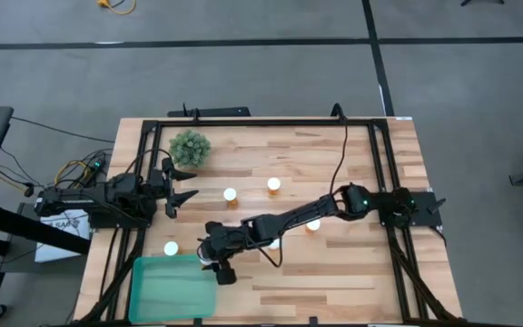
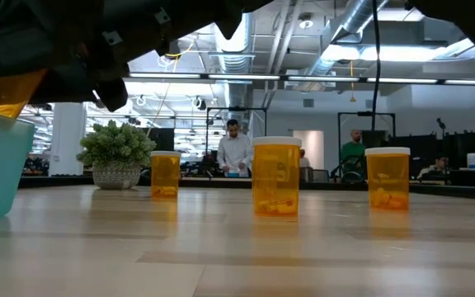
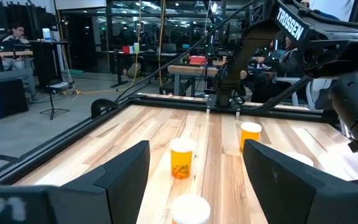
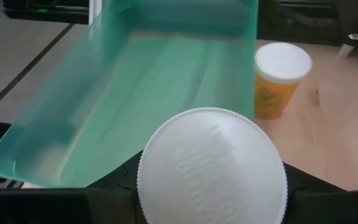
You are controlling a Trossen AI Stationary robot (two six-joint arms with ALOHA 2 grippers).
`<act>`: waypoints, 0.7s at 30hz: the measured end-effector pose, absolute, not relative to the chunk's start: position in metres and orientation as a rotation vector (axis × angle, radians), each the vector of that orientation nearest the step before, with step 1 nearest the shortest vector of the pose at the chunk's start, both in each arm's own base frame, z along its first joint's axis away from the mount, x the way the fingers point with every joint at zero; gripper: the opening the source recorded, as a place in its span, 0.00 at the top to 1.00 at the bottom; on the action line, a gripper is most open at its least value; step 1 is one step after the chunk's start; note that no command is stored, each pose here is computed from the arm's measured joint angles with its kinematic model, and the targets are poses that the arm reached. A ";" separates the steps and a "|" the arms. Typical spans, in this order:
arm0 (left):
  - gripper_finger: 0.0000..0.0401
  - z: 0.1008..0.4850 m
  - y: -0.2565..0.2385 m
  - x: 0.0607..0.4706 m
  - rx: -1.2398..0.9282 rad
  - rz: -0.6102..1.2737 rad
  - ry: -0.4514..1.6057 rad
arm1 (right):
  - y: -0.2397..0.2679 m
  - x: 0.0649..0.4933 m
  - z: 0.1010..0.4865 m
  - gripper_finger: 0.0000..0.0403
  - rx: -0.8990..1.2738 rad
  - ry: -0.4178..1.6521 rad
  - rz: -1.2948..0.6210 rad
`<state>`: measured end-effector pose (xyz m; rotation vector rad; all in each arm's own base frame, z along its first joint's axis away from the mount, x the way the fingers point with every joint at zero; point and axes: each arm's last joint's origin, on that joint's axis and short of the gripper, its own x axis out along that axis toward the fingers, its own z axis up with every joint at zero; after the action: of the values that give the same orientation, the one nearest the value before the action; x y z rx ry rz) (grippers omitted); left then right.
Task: Pick and place pill bottles into a basket
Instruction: Put the yellow pill bottle into the green bin
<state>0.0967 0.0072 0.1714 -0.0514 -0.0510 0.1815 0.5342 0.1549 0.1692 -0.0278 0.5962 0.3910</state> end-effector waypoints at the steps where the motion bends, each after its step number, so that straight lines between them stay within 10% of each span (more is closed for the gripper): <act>1: 0.38 0.171 0.007 0.097 -0.051 0.181 -0.051 | 0.156 0.534 0.169 0.55 -0.034 0.595 0.396; 21: 0.38 0.172 0.007 0.097 -0.051 0.181 -0.051 | 0.157 0.534 0.169 0.47 -0.053 0.591 0.398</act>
<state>0.0966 0.0072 0.1716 -0.0510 -0.0515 0.1813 0.5337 0.1566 0.1691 -0.0531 0.5909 0.3981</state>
